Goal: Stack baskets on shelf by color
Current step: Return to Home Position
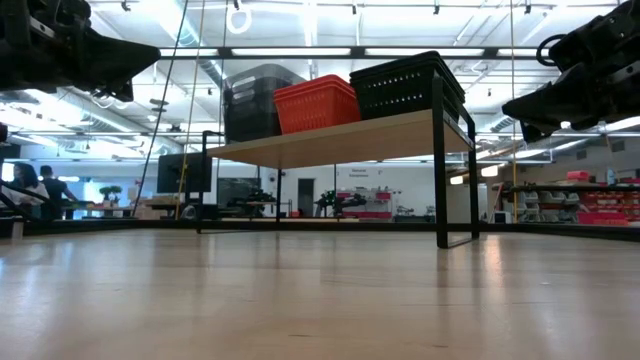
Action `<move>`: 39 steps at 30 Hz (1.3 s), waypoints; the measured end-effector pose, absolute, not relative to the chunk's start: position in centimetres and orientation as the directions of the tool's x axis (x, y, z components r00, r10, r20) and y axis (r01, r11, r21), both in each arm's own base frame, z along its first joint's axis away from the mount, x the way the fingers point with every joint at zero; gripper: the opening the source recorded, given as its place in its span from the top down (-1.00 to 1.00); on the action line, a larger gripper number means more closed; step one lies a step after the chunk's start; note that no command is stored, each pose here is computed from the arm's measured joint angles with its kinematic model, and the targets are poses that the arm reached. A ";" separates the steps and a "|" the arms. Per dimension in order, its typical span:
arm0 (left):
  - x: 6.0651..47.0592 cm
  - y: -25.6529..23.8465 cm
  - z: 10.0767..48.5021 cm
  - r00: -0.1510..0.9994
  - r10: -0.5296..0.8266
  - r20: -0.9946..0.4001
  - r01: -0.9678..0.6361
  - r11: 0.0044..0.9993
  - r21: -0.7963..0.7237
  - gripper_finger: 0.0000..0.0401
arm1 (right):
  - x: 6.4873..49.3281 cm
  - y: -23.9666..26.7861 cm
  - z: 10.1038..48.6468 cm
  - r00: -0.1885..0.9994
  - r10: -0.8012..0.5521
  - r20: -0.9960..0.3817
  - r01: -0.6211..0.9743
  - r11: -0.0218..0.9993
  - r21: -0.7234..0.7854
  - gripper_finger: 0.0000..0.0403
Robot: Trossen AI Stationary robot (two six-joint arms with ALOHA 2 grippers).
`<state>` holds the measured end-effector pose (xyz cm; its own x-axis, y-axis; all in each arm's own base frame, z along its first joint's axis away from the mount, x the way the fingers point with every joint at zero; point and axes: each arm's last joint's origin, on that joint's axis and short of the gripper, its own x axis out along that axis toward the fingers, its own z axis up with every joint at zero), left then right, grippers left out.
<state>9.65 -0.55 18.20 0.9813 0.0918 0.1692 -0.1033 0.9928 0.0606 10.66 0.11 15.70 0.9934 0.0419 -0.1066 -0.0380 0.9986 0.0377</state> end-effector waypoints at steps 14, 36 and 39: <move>9.6 -0.5 18.2 0.981 0.092 0.169 -0.103 0.993 0.061 0.89 | 10.7 0.1 15.7 0.993 0.042 -0.106 -0.038 0.999 0.038 0.81; 9.6 -0.5 18.2 0.981 0.092 0.169 -0.103 0.993 0.060 0.88 | 10.7 0.1 15.7 0.993 0.042 -0.106 -0.038 0.999 0.038 0.81; 9.6 -0.5 18.2 0.981 0.092 0.169 -0.103 0.993 0.060 0.87 | 10.7 0.1 15.7 0.993 0.042 -0.106 -0.038 0.999 0.038 0.81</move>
<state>9.65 -0.55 18.20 0.9814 0.0915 0.1688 -0.1030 0.9929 0.0602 10.66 0.11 15.70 0.9935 0.0420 -0.1062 -0.0381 0.9986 0.0377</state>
